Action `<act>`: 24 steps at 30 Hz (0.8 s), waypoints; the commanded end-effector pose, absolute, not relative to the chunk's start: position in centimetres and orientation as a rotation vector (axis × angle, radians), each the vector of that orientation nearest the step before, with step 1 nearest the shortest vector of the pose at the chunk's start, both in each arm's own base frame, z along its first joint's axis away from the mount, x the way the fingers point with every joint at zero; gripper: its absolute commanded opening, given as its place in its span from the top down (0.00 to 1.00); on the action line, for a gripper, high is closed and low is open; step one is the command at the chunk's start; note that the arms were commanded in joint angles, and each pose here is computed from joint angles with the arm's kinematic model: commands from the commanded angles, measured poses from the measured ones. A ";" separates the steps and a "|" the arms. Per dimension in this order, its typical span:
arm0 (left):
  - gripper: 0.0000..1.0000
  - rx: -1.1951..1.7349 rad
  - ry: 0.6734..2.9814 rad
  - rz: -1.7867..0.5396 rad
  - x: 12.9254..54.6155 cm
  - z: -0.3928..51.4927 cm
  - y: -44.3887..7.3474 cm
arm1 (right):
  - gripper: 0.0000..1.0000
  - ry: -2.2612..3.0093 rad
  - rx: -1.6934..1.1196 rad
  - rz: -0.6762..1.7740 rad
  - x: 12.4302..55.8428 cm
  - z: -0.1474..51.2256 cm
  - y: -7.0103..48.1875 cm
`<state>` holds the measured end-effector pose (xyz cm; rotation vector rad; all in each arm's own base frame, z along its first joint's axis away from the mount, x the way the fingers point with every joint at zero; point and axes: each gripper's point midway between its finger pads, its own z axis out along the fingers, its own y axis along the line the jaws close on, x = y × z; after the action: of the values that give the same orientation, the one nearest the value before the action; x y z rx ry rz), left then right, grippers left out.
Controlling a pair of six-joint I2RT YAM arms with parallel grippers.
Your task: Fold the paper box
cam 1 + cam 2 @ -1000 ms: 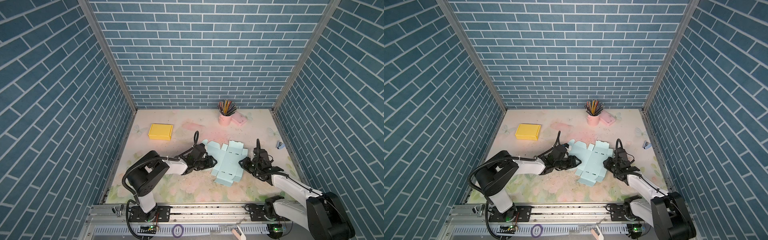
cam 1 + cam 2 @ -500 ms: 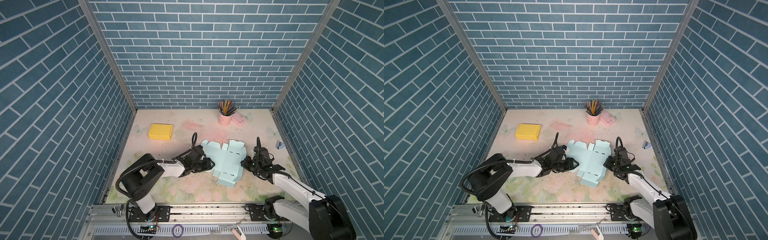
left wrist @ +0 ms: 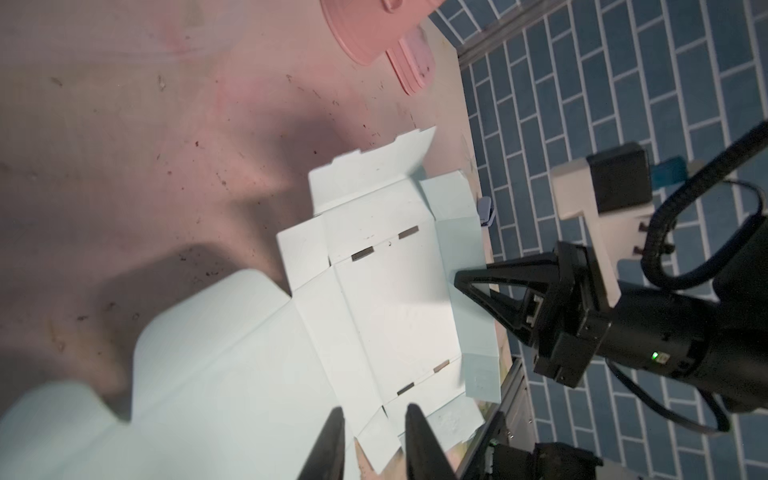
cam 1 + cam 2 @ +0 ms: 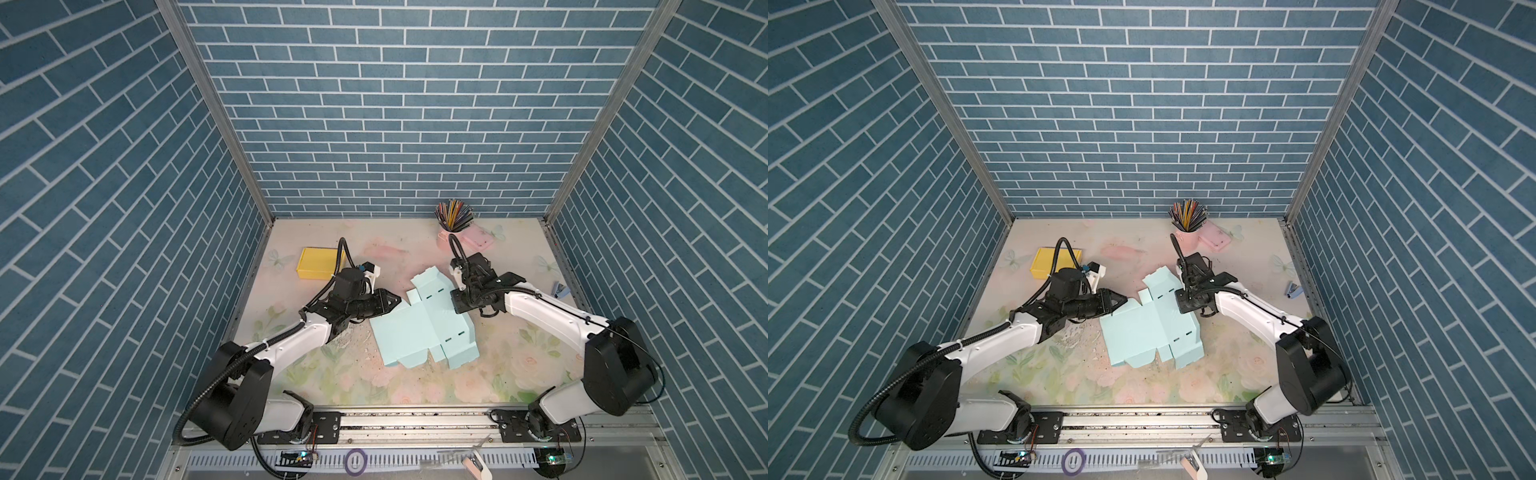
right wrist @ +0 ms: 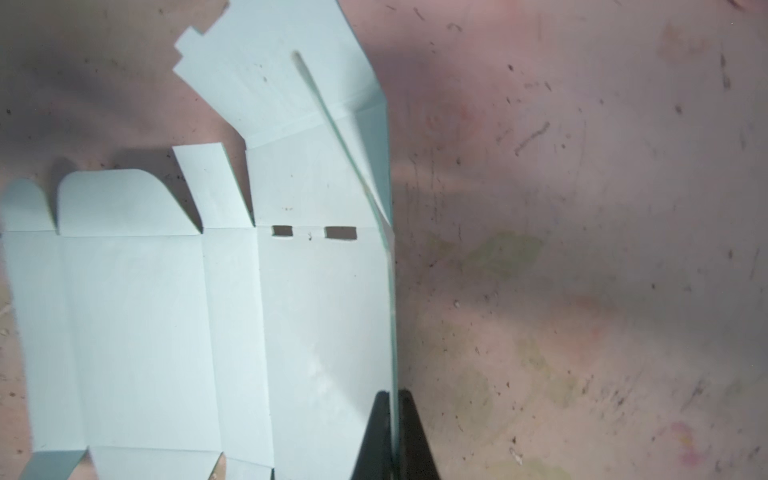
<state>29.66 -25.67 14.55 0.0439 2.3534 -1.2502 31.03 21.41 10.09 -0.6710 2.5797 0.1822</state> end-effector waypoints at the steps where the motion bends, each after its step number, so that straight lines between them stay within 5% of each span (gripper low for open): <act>1: 0.90 0.145 2.261 -1.317 31.1 16.7 -27.0 | 1.00 2.500 -0.914 -0.038 32.8 9.6 20.7; 13: 1.00 0.108 2.176 -1.409 37.6 17.1 -30.6 | 1.00 2.171 -1.149 -0.007 32.0 12.5 25.4; 24: 1.00 0.025 2.185 -1.418 38.0 15.7 -30.3 | 1.00 2.123 -1.216 -0.049 31.2 13.2 25.7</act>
<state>37.84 -30.61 15.89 0.0584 2.2097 -1.3973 31.31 25.71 12.28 -1.1581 2.1866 -0.0019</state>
